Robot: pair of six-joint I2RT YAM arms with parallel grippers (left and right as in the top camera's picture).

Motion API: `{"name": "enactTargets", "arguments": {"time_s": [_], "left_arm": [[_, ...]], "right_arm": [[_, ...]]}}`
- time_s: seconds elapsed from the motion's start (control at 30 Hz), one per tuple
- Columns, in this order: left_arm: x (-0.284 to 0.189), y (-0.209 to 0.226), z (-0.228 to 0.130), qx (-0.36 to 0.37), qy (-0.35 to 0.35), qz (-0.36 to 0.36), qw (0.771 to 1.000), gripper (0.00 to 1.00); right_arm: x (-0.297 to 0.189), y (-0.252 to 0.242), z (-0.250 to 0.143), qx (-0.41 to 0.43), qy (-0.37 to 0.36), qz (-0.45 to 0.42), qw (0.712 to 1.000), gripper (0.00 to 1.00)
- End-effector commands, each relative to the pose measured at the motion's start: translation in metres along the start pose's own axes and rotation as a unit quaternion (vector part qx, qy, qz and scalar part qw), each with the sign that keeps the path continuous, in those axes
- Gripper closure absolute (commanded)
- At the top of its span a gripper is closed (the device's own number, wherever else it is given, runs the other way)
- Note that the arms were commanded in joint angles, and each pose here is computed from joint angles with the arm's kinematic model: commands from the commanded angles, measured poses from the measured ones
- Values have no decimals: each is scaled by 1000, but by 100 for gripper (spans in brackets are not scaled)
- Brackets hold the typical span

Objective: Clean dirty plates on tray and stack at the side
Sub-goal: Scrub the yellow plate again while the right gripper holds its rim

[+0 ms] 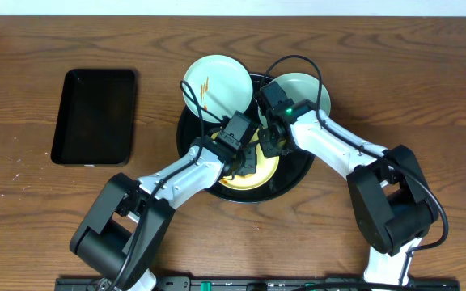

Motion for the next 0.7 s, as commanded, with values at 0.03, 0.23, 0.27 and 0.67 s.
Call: {"name": "enactTargets", "arguments": {"time_s": [0.03, 0.23, 0.27, 0.67], "left_arm": [[4, 8, -18, -15, 51, 10, 999, 93], [4, 16, -13, 10, 34, 35, 999, 92], [4, 17, -12, 10, 28, 41, 999, 92], [-1, 38, 14, 69, -59, 132, 987, 93]], "right_arm": [[-2, -6, -4, 6, 4, -17, 1000, 99], [-2, -6, -4, 6, 4, -18, 1000, 99], [-2, -6, -4, 6, 4, -18, 1000, 99], [-2, -6, -4, 6, 4, -18, 1000, 99]]}}
Point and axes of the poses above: each gripper's point midway between its finger pads, its own x axis out along the fingers, its own y axis along the line the jaws close on, z = x × y, the point moved 4 cm from there along -x, back along the fingers, and after that the axes turned 12 degrees about -x, right-handed, at the moved point
